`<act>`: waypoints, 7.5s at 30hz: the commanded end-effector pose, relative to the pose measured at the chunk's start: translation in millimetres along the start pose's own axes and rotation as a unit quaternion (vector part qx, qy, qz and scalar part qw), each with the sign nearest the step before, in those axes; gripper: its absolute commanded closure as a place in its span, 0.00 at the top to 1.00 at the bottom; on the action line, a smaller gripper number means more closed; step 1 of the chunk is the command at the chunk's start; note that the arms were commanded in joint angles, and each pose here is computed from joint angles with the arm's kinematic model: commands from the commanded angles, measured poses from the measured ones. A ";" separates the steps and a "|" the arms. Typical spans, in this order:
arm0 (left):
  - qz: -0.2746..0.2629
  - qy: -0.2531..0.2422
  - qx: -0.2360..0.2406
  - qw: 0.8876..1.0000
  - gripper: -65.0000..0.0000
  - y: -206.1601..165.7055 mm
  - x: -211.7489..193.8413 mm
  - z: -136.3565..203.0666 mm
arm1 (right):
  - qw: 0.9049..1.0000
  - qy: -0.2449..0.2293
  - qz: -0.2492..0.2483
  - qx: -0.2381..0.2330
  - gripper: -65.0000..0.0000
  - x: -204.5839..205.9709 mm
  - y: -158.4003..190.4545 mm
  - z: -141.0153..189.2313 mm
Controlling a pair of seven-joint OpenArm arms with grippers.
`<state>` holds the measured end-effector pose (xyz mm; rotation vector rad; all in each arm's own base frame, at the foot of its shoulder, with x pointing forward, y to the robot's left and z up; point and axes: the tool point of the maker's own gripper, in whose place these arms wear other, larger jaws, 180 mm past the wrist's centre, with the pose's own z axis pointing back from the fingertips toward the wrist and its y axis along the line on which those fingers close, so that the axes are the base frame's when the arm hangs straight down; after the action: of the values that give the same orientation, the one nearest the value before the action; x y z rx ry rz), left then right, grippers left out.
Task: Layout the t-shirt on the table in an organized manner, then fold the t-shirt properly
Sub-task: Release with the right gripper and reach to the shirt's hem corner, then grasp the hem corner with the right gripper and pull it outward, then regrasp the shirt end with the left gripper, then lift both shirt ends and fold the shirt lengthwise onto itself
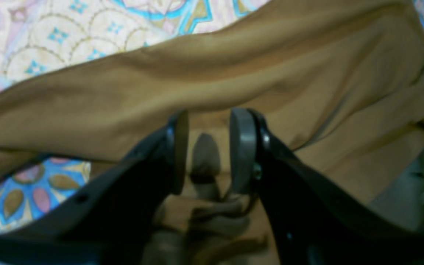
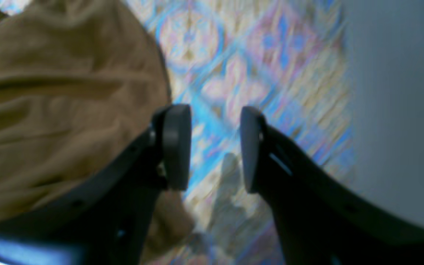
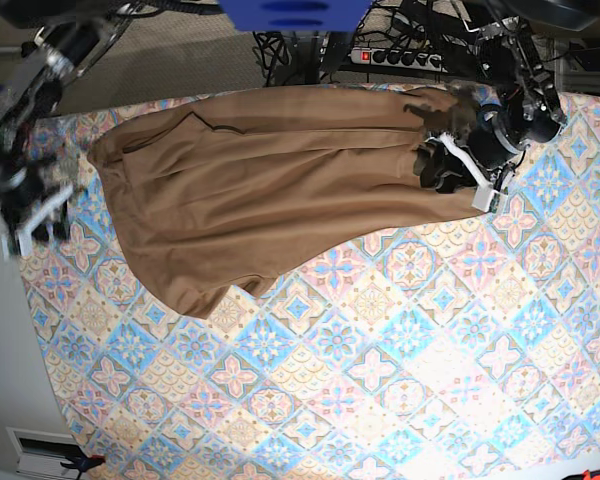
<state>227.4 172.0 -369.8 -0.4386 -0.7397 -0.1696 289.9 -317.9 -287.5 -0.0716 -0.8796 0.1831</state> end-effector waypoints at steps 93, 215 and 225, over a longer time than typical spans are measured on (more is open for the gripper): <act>-0.101 -0.082 0.074 0.989 0.30 0.3 88.9 9.6 | 0.955 -0.027 0.271 0.116 0.00 101.2 131.3 -185.7; -0.114 -0.002 0.171 0.979 0.00 64.3 66.7 20.6 | 0.978 -0.104 0.181 -0.020 0.00 57.2 59.0 -82.5; -0.109 0.021 0.167 0.980 0.00 63.0 46.0 21.3 | 0.979 -0.098 0.177 -0.027 0.00 32.6 67.0 -60.7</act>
<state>258.1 234.6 -358.1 -0.0484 -0.7096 -0.2481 338.0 -244.7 -332.8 -0.2508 -0.9855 0.5073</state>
